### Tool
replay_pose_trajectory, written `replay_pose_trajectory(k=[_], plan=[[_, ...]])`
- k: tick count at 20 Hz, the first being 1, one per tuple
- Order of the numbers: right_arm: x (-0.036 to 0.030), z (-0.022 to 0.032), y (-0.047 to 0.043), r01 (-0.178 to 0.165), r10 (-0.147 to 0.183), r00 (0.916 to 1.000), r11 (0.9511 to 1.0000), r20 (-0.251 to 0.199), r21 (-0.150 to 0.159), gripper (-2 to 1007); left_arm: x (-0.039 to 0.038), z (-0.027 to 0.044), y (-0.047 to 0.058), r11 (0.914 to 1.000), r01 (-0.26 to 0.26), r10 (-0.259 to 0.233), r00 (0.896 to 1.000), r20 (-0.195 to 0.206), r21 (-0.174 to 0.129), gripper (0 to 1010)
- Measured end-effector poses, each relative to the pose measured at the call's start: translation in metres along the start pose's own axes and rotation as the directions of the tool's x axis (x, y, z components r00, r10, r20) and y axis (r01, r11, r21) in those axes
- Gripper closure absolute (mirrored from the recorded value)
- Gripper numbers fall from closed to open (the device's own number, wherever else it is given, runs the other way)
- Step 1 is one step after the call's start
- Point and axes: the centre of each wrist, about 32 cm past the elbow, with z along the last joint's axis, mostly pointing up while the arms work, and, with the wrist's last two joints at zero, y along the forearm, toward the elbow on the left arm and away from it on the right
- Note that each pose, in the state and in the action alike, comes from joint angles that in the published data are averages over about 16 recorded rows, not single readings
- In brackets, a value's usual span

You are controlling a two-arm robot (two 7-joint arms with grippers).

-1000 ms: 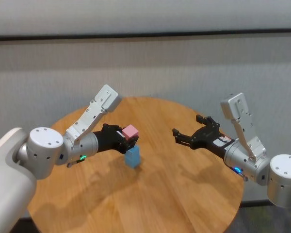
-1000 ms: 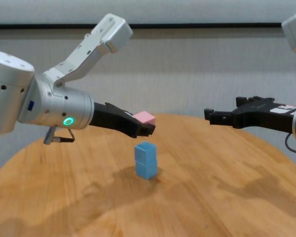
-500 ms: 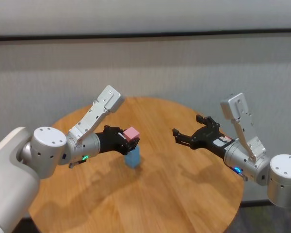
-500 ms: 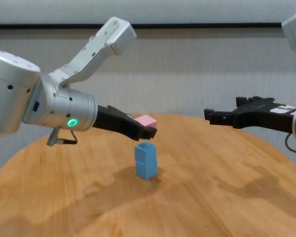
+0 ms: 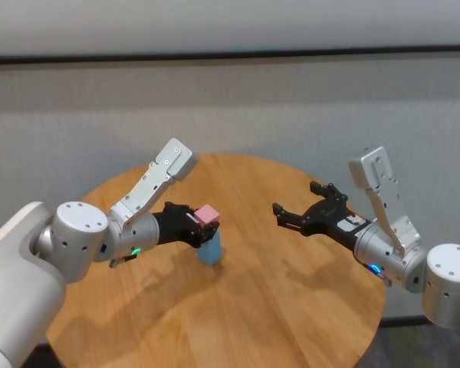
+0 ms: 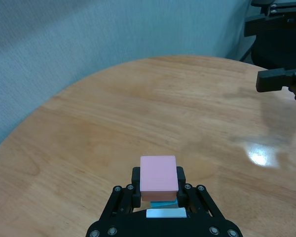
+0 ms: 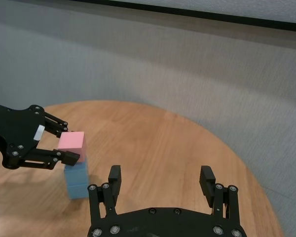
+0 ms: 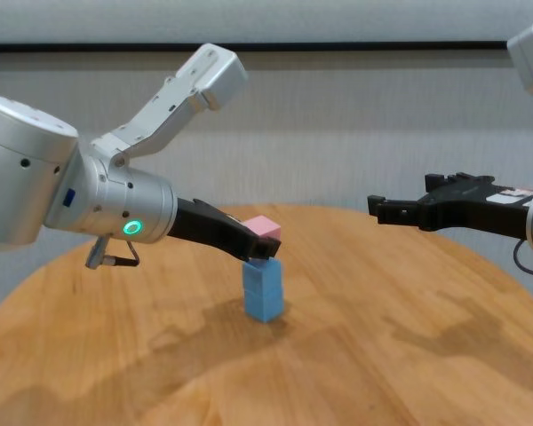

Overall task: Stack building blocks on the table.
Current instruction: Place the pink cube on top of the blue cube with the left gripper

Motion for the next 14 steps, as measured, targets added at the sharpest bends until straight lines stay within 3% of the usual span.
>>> replay_pose_trajectory(k=[14], plan=[[0.0000, 0.0000, 0.0000, 0.000, 0.000, 1.0000, 1.0000, 0.000, 0.000, 5, -0.0001, -0.0008, -0.0040, 0.9999, 0.002, -0.001, 1.000, -0.007, 0.017, 613]])
